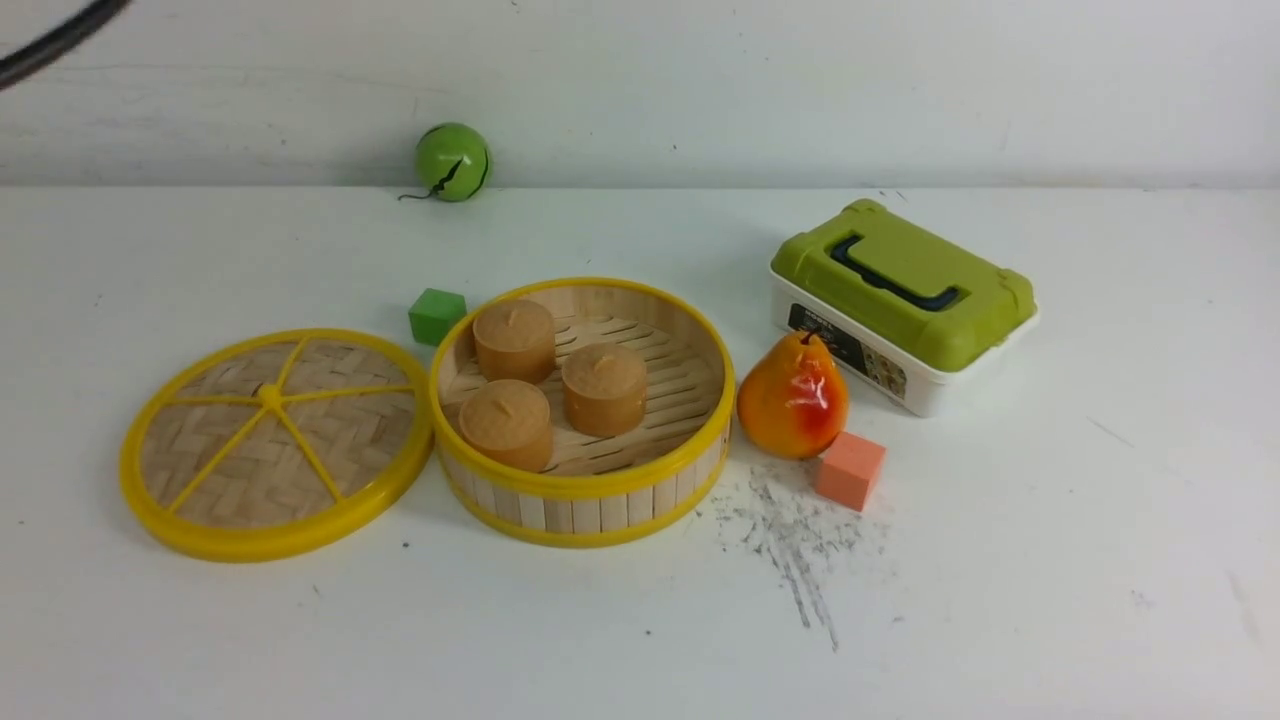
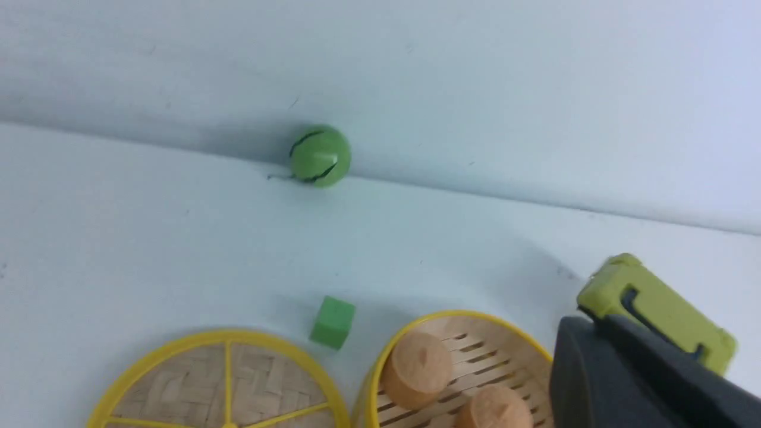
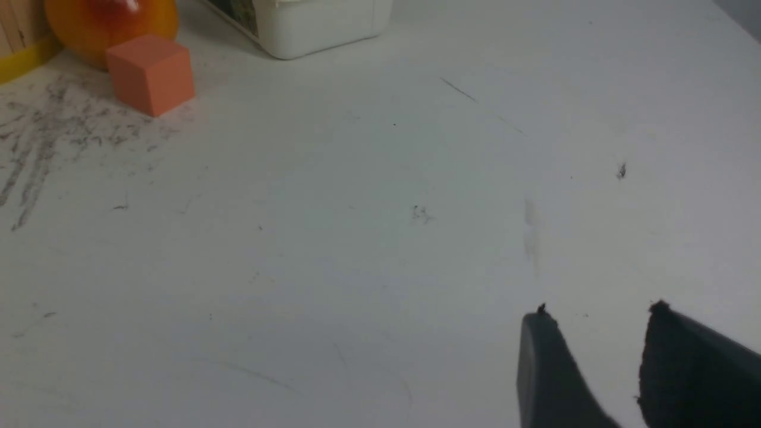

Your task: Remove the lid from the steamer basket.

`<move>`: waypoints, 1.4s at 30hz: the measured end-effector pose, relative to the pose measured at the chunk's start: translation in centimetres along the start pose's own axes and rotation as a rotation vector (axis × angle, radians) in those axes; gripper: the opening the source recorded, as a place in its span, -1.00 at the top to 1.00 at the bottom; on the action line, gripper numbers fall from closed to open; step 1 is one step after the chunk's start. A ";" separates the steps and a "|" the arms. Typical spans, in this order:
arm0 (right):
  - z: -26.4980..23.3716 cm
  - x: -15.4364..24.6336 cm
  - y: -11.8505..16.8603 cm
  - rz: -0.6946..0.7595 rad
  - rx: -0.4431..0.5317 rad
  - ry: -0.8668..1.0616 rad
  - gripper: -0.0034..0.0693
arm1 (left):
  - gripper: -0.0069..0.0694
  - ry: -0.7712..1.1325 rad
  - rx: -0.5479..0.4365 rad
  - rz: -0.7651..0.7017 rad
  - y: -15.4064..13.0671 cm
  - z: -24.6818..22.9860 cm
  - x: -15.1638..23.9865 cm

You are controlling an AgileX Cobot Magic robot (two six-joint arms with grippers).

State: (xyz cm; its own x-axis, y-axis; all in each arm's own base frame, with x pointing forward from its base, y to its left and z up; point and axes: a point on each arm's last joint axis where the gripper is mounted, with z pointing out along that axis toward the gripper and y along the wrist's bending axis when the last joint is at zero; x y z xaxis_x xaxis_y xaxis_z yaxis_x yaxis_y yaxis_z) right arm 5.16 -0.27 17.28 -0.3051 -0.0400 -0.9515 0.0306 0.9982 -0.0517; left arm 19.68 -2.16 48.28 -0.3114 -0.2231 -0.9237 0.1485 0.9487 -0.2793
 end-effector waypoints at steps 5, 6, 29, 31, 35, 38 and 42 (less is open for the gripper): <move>0.0 0.0 0.0 0.000 0.000 0.000 0.25 | 0.85 -0.056 0.026 0.062 -0.4 -7.9 6.1; 0.0 0.0 0.0 0.000 0.000 0.000 0.25 | 0.85 -0.062 0.025 0.065 -0.2 -8.7 7.6; 0.0 0.0 0.0 0.000 0.000 0.000 0.25 | 0.85 0.163 0.005 -0.027 3.7 -7.6 24.1; 0.0 0.0 0.0 0.000 0.000 0.000 0.25 | 0.85 0.156 0.006 -0.021 3.9 -7.5 24.7; 0.0 0.0 0.0 0.000 0.000 0.000 0.25 | 0.85 0.046 -0.058 0.073 5.1 -7.5 26.4; 0.0 0.0 0.0 0.000 0.000 0.000 0.25 | 0.85 -0.062 -0.107 0.140 6.0 -7.7 27.5; 0.0 0.0 0.0 0.000 0.000 0.000 0.25 | 0.85 -0.111 -0.175 0.148 7.6 -6.7 30.2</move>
State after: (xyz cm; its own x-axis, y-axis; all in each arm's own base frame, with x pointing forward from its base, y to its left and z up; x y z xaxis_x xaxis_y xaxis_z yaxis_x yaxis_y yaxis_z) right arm 5.16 -0.27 17.28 -0.3051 -0.0400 -0.9515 0.0306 0.9982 -0.0517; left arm 5.13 -0.20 20.06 -0.1923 -0.0929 -0.9769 0.0176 0.9950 -0.0981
